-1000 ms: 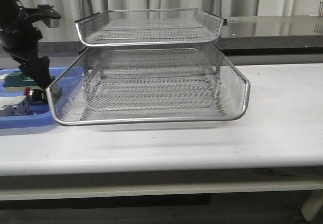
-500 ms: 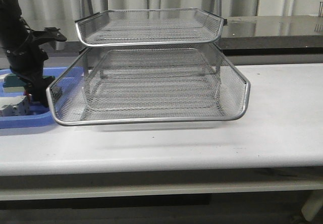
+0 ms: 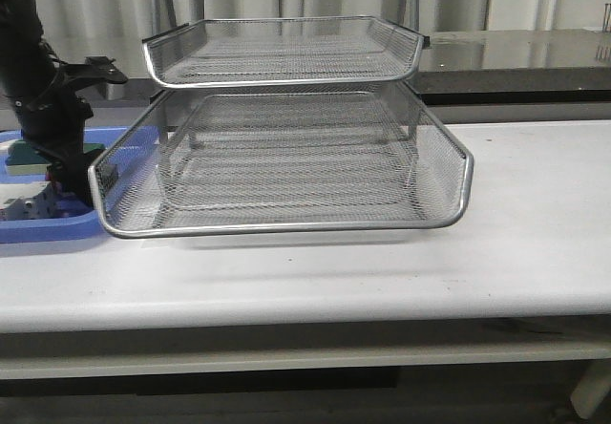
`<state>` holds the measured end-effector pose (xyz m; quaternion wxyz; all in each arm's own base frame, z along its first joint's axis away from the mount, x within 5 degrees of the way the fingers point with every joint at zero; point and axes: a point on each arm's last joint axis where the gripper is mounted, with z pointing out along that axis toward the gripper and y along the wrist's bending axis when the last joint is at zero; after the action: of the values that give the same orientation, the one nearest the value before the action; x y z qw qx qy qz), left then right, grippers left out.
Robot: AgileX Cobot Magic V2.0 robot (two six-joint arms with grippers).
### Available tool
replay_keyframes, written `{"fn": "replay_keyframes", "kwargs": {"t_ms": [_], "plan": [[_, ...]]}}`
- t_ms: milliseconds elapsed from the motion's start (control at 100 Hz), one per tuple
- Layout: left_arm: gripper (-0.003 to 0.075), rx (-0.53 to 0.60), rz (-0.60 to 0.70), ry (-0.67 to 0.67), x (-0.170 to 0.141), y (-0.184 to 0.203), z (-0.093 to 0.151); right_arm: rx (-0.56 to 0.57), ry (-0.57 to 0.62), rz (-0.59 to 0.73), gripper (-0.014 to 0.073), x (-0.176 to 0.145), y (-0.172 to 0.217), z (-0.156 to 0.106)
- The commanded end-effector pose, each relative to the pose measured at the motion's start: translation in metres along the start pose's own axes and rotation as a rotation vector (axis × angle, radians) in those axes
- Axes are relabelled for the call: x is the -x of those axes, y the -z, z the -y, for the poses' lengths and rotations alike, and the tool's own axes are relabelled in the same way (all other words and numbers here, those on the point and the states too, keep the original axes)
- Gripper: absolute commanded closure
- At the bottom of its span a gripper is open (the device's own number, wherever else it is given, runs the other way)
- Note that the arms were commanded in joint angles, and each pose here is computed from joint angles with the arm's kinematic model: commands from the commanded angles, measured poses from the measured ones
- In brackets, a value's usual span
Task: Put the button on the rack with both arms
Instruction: 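Reach the left gripper into the blue tray and grasp the red push button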
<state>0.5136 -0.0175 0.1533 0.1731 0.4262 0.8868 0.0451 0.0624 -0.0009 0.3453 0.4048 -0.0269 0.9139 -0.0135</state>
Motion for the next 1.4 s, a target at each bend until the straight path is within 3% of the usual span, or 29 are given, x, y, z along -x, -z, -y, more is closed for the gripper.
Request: {"fn": "replay_keyframes", "kwargs": {"t_ms": [0,350,610,870,1160,1390], "plan": [[0.0175,0.077,0.086,0.001,0.015,0.038,-0.009,-0.010,0.003,0.094,0.0663,0.012,0.007,0.001],[0.0538,0.074,0.086,0.003,0.015,0.038,-0.009,-0.010,0.003,0.094,0.0663,0.012,0.007,0.001],[0.0713,0.103,0.112,-0.001,0.019,0.059,-0.012,-0.010,0.003,0.094,0.0663,0.012,0.007,0.001],[0.0716,0.132,0.144,-0.001,0.029,0.117,-0.020,-0.010,0.003,0.094,0.0663,0.012,0.007,0.001],[0.0716,0.080,0.111,0.034,0.027,0.166,-0.012,-0.010,0.003,0.094,0.0663,0.012,0.007,0.001],[0.0716,0.120,0.157,0.100,0.027,0.198,-0.009,-0.010,0.003,0.094,0.0663,0.012,0.007,0.001]]}}
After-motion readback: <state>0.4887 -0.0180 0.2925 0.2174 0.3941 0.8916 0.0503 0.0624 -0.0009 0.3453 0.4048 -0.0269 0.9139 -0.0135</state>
